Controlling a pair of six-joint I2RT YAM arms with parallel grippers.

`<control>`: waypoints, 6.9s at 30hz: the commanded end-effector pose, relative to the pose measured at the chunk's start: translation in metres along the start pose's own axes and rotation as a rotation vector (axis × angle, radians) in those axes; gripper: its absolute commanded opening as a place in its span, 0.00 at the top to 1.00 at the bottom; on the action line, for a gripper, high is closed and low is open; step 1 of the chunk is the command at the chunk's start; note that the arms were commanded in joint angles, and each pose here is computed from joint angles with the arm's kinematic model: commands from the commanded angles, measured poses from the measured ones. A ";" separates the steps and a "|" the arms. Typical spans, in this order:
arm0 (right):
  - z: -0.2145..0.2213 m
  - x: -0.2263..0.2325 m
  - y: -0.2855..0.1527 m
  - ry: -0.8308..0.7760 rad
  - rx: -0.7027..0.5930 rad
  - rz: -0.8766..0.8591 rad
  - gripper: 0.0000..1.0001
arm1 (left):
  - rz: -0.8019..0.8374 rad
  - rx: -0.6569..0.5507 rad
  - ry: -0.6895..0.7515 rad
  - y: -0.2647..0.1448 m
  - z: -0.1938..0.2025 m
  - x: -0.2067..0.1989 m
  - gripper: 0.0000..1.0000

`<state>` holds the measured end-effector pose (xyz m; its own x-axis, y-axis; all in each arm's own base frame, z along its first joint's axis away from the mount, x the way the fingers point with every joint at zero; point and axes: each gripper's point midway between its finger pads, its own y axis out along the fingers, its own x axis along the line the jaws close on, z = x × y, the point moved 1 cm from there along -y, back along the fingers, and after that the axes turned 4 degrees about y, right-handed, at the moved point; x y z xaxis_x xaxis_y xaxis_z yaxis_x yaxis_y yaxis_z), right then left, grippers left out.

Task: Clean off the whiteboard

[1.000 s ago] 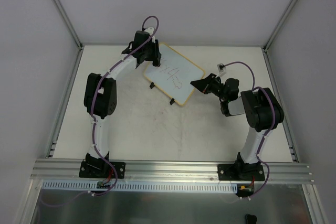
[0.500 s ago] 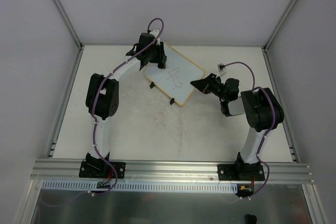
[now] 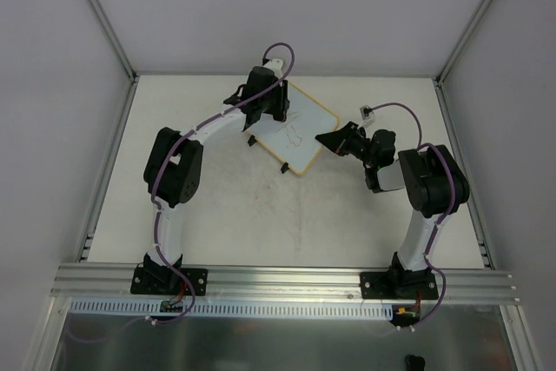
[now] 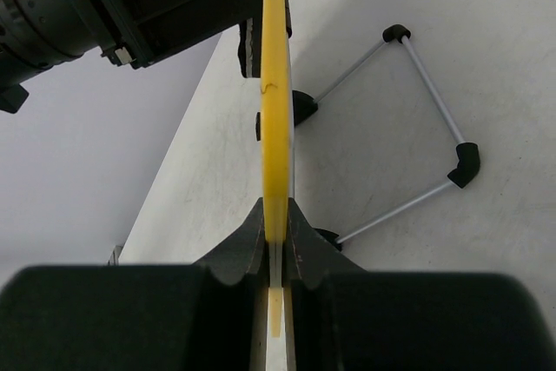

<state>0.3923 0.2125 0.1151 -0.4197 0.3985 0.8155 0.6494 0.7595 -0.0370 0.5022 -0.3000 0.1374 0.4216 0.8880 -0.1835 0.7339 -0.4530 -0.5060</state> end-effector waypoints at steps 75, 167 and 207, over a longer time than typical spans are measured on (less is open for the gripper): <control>-0.021 0.051 0.010 -0.218 -0.069 -0.217 1.00 | -0.014 0.018 -0.347 0.001 0.038 0.110 1.00; -0.021 0.055 0.012 -0.223 -0.057 -0.237 1.00 | -0.254 0.191 -0.360 -0.028 0.096 0.092 1.00; -0.020 0.063 0.009 -0.236 -0.047 -0.258 1.00 | -0.057 0.227 -0.475 -0.009 0.126 -0.049 1.00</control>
<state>0.3970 0.2161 0.1127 -0.4305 0.3982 0.8100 0.6358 0.7708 -0.0410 0.4632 -0.2820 0.0968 -0.0003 0.8963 -0.4435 0.7452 -0.2956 -0.5978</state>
